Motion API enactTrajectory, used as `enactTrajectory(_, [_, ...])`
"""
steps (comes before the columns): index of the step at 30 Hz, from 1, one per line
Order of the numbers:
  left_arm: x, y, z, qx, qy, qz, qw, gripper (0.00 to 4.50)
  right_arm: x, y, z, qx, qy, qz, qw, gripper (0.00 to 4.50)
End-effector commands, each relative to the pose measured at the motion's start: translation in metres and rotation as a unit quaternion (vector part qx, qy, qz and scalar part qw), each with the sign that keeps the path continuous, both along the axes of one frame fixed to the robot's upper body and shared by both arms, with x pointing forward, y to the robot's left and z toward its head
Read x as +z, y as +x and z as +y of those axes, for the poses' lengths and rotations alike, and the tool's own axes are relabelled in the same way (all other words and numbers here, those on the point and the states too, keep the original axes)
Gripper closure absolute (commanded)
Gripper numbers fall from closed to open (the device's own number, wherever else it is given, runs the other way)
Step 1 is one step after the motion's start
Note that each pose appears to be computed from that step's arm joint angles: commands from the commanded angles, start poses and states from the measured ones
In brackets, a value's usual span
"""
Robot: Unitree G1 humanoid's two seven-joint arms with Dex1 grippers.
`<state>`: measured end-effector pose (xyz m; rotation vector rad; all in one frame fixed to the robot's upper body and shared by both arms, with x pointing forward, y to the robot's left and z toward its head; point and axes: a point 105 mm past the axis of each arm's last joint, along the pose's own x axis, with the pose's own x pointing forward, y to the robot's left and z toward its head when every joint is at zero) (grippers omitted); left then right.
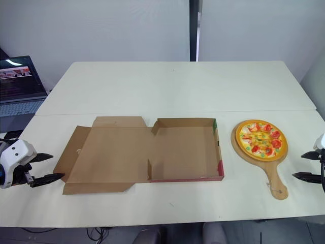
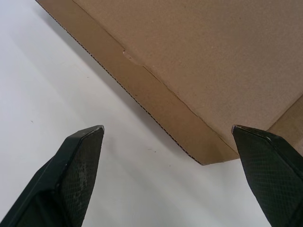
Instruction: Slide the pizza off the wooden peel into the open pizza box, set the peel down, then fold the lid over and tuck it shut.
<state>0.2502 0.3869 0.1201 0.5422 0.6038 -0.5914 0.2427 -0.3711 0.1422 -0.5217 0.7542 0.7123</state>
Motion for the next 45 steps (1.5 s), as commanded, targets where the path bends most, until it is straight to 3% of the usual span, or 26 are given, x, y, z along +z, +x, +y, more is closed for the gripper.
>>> enactTrajectory(1, [0.016, 0.002, 0.005, 0.001, 0.011, -0.015, 1.000, 0.01, 0.017, 0.003, 0.000, 0.005, -0.011, -0.028, 1.000, 0.00])
enactTrajectory(10, [0.024, 0.002, -0.005, -0.014, -0.057, -0.020, 0.998, 0.01, 0.015, 0.005, -0.004, -0.012, -0.011, -0.044, 0.999, 0.00])
enactTrajectory(33, [0.030, 0.001, -0.003, -0.028, -0.071, -0.012, 0.997, 0.01, 0.021, 0.006, -0.009, -0.045, 0.001, -0.077, 0.996, 0.00])
enactTrajectory(38, [0.041, 0.016, -0.047, -0.102, -0.115, -0.044, 0.987, 0.01, 0.031, 0.004, -0.008, -0.060, 0.018, -0.114, 0.992, 0.00])
enactTrajectory(45, [0.070, 0.029, -0.139, -0.240, -0.198, -0.064, 0.948, 0.01, 0.031, -0.021, -0.004, -0.084, 0.028, -0.124, 0.988, 0.00])
